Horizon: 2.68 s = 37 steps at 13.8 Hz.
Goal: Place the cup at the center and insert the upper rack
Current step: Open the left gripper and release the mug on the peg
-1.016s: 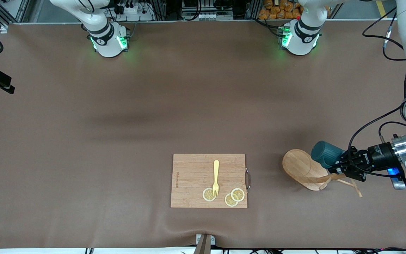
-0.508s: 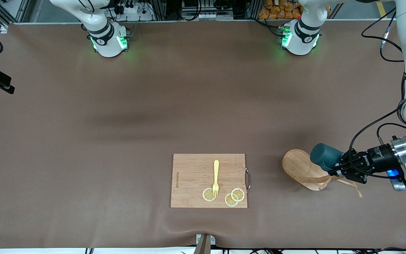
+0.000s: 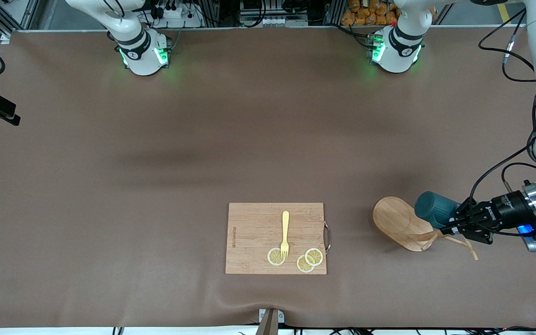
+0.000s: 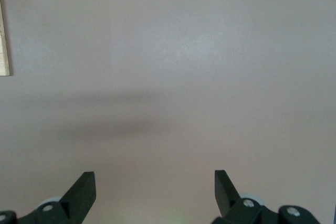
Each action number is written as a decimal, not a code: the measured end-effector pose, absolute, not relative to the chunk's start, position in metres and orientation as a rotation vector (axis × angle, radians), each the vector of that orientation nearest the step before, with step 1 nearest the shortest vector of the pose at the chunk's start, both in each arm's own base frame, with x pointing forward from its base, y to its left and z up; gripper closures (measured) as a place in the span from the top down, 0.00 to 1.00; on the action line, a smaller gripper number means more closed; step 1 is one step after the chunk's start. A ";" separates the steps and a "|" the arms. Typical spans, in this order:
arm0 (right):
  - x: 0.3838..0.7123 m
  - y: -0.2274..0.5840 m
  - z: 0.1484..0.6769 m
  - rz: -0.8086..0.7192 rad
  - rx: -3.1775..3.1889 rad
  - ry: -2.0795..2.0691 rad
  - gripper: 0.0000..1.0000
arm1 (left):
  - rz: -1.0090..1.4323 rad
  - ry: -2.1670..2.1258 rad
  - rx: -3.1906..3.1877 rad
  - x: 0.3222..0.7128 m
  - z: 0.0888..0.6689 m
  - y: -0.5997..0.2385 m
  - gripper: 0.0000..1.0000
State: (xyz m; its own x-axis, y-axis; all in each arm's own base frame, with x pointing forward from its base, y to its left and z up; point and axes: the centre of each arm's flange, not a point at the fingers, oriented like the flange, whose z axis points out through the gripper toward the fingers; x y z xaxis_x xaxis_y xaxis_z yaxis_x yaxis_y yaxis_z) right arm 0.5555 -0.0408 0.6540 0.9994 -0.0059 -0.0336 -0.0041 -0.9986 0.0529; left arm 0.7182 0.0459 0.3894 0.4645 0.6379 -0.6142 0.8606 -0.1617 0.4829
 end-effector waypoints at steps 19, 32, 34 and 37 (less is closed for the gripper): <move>0.557 -0.041 0.650 -0.069 3.088 -0.008 1.00 | -0.313 1.239 1.842 0.722 0.393 0.056 1.00; 0.557 -0.042 0.650 -0.069 3.088 -0.010 1.00 | -0.264 1.225 1.859 0.729 0.400 0.040 1.00; 0.557 -0.042 0.650 -0.069 3.088 -0.010 1.00 | -0.255 1.221 1.878 0.729 0.402 0.041 1.00; 0.557 -0.042 0.650 -0.069 3.088 -0.011 1.00 | -0.234 1.215 1.913 0.728 0.408 0.042 1.00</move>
State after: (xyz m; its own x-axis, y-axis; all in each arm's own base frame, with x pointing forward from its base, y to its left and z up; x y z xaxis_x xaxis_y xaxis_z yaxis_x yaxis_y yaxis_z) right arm 0.5566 -0.0419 0.6504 0.9990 -0.0081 -0.0444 -0.0058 -0.9986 0.0526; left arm 0.7285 0.0418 0.4083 0.5135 0.6605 -0.5478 0.8169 -0.1808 0.5478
